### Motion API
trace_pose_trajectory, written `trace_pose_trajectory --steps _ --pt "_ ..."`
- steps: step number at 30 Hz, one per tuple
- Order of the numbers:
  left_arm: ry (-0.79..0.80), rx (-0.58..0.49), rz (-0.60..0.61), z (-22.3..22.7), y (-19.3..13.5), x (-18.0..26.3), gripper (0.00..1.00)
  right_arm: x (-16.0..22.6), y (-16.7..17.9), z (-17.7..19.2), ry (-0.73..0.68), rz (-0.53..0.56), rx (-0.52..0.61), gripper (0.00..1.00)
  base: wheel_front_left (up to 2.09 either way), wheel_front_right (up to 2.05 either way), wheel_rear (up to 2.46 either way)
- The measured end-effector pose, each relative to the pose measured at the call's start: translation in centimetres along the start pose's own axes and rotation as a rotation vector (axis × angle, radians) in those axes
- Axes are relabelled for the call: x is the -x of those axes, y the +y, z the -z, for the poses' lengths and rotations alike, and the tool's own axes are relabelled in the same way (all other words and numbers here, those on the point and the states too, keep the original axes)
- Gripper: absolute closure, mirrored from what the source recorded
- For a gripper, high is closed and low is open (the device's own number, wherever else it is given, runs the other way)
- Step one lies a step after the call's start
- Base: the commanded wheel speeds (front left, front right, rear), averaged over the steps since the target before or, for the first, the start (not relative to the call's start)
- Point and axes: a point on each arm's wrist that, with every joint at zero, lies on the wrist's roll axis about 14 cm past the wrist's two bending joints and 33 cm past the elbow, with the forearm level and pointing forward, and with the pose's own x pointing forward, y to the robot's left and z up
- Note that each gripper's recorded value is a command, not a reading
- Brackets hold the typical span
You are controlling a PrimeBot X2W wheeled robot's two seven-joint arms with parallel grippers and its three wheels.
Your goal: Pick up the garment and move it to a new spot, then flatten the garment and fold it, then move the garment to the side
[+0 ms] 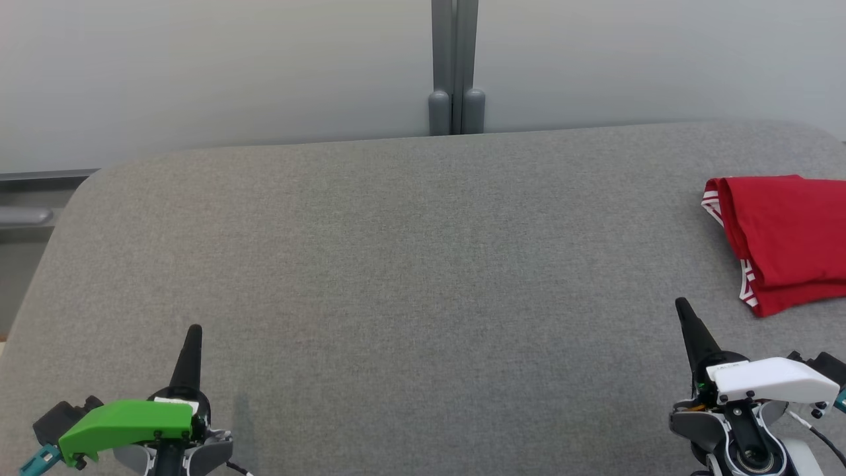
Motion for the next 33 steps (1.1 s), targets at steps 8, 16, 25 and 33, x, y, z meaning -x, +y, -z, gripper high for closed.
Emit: trace_pose_trajectory --steps 8,16,25,33 --pt "-0.008 0.059 0.021 -0.4 -0.4 -0.3 1.0 -0.2 0.2 -0.2 -0.003 -0.009 -0.061 1.0 0.0 0.0 0.0" --pt "-0.011 0.113 0.04 -0.6 -0.7 -0.4 1.0 -0.3 0.2 -0.3 -0.002 -0.012 -0.12 1.0 0.0 0.0 0.0" --pt "-0.019 0.169 0.063 -1.1 -1.1 -0.6 1.0 -0.5 0.4 -0.5 -0.004 -0.021 -0.18 1.0 0.0 0.0 0.0" --pt "-0.025 0.219 0.086 -1.4 -1.5 -0.8 1.0 -0.8 0.7 -0.7 -0.004 -0.033 -0.237 1.0 0.0 0.0 0.0"
